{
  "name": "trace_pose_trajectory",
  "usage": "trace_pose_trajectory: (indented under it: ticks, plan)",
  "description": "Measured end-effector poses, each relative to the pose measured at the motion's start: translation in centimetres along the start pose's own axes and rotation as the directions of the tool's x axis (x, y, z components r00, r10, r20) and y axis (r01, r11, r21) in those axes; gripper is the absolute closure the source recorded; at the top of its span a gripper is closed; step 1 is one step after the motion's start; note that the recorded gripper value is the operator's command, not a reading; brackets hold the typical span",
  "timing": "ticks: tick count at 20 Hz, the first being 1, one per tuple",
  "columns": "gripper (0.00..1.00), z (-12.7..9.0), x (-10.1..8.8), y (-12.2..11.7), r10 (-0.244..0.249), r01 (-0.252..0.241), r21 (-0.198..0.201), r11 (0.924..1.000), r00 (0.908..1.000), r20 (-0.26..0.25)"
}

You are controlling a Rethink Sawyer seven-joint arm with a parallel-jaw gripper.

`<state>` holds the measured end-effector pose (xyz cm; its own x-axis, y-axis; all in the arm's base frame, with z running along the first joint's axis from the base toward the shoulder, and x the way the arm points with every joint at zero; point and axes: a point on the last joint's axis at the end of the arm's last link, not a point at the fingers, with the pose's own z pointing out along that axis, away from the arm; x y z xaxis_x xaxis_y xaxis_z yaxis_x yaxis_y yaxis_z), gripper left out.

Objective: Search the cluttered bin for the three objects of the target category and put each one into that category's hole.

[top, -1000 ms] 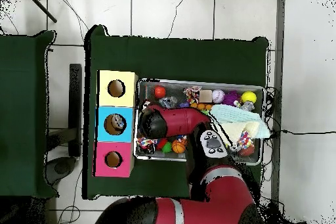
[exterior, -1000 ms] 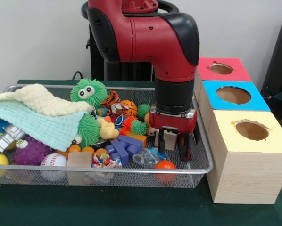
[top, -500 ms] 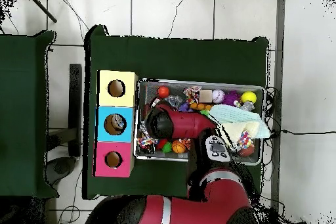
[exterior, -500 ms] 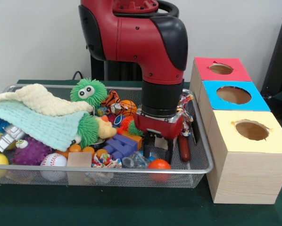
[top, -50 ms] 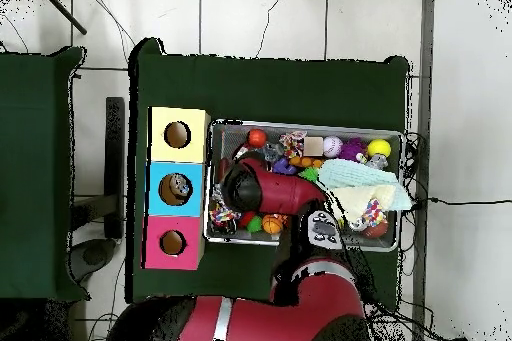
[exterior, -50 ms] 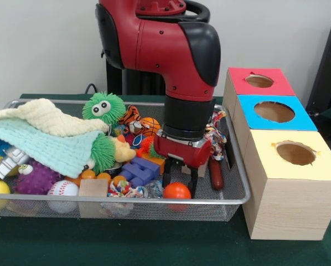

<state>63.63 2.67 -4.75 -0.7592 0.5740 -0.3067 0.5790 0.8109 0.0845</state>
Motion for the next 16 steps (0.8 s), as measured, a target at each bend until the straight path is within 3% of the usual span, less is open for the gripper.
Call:
trace_pose_trajectory:
  ticks: [11, 14, 16]
  plan:
    - [0.0, 0.04, 0.31, -0.21, -0.005, 0.004, 0.022, 0.9997, 0.9997, 0.023]
    - [0.0, -0.11, 0.18, -0.19, 0.011, -0.011, 0.023, 0.9997, 0.9997, 0.022]
    - [0.0, -0.53, 0.23, -0.29, 0.048, -0.049, 0.03, 0.9984, 0.9988, 0.009]
